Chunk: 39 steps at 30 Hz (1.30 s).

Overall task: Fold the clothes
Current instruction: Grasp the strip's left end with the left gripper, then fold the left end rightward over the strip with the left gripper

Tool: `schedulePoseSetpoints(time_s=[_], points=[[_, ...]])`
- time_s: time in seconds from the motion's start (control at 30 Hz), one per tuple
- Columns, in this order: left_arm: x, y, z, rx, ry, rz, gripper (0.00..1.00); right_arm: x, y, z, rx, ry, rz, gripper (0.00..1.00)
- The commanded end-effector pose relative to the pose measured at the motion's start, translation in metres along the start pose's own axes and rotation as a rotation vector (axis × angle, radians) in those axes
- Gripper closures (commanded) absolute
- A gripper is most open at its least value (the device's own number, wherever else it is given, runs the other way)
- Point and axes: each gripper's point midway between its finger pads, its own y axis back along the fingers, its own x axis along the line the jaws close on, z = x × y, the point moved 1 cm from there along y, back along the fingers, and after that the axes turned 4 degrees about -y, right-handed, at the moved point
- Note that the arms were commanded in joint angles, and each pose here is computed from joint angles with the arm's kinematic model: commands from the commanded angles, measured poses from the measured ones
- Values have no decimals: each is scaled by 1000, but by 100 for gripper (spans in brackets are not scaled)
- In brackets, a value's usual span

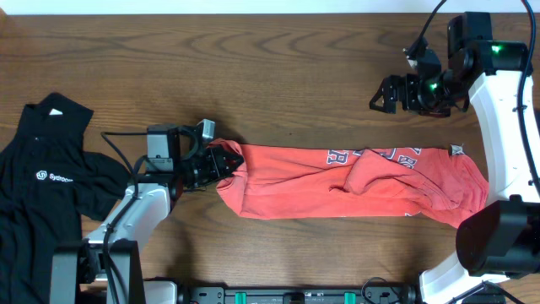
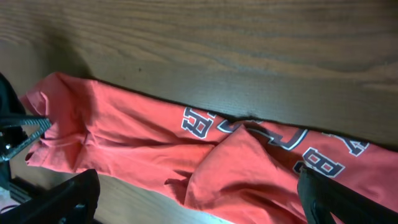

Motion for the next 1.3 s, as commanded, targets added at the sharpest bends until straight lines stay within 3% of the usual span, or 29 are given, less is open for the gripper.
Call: schedulePoseSetpoints(time_s=[0.0, 0.43, 0.8, 1.27], points=[[-18, -7, -8, 40, -22, -54, 94, 6, 10, 6, -42, 13, 19, 1], [-92, -48, -43, 176, -226, -161, 94, 7, 10, 11, -61, 0, 20, 1], [-133, -85, -82, 179, -315, -124, 94, 9, 10, 11, -60, 1, 32, 1], [-118, -114, -87, 108, -303, -4, 94, 11, 10, 8, -50, -3, 45, 1]])
